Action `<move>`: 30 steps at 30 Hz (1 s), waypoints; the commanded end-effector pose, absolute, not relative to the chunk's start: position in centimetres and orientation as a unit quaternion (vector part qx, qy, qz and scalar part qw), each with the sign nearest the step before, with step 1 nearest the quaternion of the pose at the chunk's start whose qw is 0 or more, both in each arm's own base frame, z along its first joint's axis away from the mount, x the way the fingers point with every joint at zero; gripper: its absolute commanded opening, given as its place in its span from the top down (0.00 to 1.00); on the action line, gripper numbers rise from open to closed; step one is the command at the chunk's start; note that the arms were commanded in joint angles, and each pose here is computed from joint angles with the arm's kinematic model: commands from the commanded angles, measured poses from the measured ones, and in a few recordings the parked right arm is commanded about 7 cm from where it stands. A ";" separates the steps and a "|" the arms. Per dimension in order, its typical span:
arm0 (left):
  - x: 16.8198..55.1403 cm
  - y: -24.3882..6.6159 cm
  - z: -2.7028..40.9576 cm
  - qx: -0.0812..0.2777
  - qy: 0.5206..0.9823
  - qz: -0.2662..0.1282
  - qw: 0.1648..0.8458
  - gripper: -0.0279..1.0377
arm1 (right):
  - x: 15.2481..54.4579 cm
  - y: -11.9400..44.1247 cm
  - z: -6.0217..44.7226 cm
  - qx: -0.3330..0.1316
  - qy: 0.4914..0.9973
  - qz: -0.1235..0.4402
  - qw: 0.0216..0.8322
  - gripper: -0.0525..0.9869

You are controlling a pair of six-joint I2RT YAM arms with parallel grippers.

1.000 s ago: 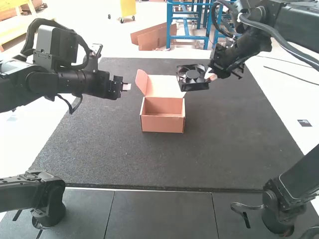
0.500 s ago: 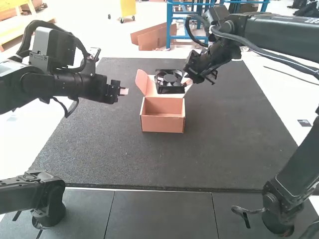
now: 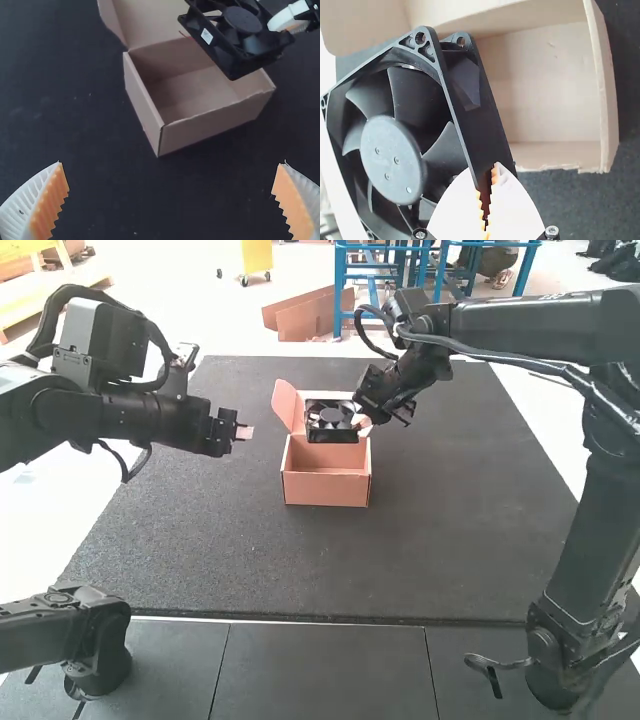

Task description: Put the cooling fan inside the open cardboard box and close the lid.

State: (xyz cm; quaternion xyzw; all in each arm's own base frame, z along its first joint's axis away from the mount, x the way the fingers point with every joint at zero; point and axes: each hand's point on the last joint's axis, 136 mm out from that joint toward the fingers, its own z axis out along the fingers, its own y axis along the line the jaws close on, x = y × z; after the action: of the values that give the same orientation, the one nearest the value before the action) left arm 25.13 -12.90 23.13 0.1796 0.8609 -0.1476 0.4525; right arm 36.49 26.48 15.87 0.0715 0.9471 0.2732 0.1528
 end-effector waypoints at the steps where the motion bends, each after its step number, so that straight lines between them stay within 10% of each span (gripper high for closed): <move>1: 24.7 -13.2 24.1 0.190 0.851 -0.154 0.465 0.07 | 37.2 28.4 18.2 0.057 0.936 0.302 0.173 0.96; 30: 24.1 -12.8 24.7 0.189 0.852 -0.153 0.463 0.07 | 38.4 28.7 8.9 0.064 0.961 0.238 0.124 0.96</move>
State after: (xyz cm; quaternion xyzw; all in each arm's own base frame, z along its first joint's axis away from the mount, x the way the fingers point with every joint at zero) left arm 24.25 -12.49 22.89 0.1813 0.8653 -0.1449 0.4444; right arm 37.82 28.24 8.51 0.0699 0.9630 0.2334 0.1150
